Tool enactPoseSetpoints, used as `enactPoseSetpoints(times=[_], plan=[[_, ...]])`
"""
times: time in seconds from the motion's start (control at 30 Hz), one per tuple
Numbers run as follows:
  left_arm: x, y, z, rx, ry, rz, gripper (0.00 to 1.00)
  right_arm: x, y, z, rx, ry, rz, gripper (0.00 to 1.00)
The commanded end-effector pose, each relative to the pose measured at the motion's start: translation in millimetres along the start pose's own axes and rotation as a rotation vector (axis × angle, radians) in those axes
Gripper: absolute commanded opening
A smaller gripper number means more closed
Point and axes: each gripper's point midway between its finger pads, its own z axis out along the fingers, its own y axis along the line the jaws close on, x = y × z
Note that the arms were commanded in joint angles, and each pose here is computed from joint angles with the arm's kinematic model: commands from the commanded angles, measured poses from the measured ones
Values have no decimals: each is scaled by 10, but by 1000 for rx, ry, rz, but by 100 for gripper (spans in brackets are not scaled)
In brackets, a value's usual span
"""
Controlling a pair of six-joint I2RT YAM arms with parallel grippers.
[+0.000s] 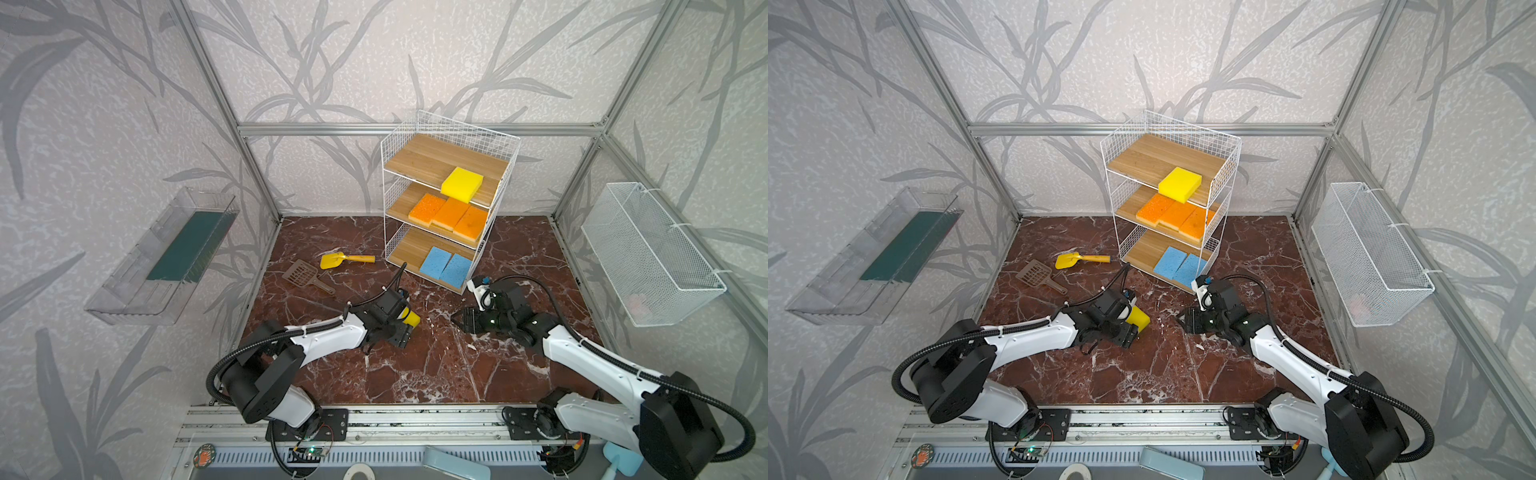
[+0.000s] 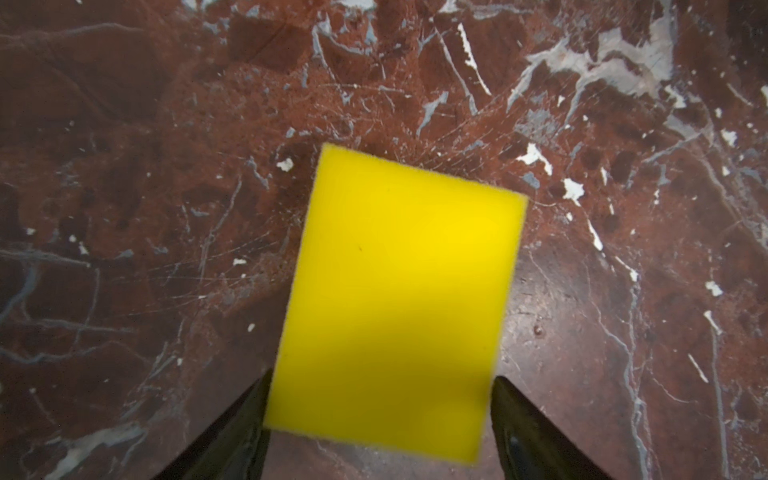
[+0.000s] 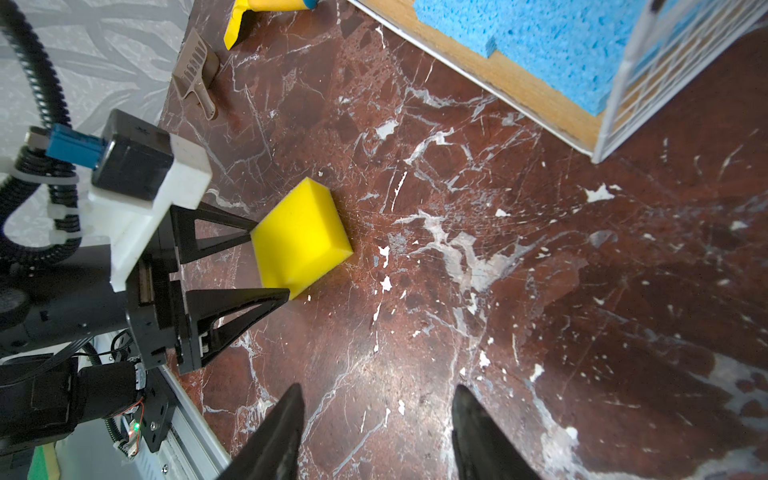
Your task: Place and organize the cleaning sponges onto the shelf
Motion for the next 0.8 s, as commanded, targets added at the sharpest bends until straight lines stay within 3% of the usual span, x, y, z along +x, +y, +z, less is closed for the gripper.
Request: enactPoseSetpoints(times=[0.0, 0.4, 0.77], plan=[[30, 51, -31, -40, 25, 44, 81, 16, -10, 3, -8, 3, -9, 56], [77, -39, -15, -32, 49, 54, 80, 54, -25, 49, -14, 26, -5, 57], [75, -27, -48, -70, 53, 68, 68, 59, -21, 44, -16, 27, -6, 57]])
